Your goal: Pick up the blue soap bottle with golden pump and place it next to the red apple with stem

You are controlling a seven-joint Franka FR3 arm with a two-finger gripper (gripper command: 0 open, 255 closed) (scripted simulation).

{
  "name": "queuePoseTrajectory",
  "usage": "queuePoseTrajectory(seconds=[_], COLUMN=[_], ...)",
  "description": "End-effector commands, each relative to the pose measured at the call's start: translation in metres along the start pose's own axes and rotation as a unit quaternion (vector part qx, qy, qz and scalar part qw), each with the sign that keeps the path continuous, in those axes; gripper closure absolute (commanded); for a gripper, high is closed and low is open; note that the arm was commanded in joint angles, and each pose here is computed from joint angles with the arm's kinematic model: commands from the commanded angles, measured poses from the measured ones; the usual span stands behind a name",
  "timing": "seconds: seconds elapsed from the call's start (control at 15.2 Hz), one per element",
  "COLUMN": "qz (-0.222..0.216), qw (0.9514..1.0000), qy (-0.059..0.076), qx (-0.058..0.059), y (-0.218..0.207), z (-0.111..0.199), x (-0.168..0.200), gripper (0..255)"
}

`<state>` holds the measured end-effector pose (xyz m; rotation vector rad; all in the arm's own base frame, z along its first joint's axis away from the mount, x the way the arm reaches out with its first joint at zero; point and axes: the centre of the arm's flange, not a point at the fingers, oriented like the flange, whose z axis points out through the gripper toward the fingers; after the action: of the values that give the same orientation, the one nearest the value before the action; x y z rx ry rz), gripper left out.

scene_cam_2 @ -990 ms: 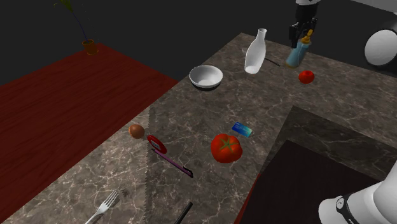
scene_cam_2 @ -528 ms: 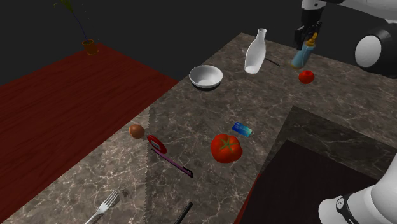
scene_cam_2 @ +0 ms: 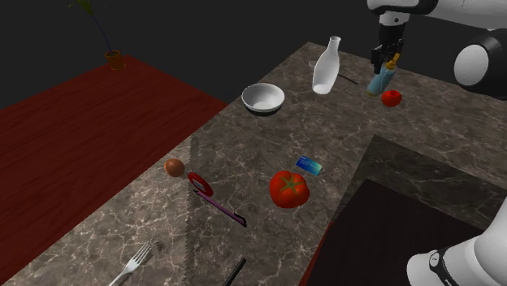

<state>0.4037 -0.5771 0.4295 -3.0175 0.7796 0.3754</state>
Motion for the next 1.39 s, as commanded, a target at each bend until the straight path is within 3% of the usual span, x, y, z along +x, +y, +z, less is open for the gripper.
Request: queuePoseTrajectory(seconds=[0.0,0.79,1.25,1.32], qz=[0.0,0.0,0.0,0.0], qw=[1.0,1.0,1.0,1.0], qy=[0.0,0.0,0.0,0.0], qx=[0.0,0.0,0.0,0.0], y=[0.001,-0.003,-0.003,-0.003], z=[0.012,0.073,0.073,0.073], x=[0.003,0.017,0.017,0.017], gripper=[255,255,255,0])
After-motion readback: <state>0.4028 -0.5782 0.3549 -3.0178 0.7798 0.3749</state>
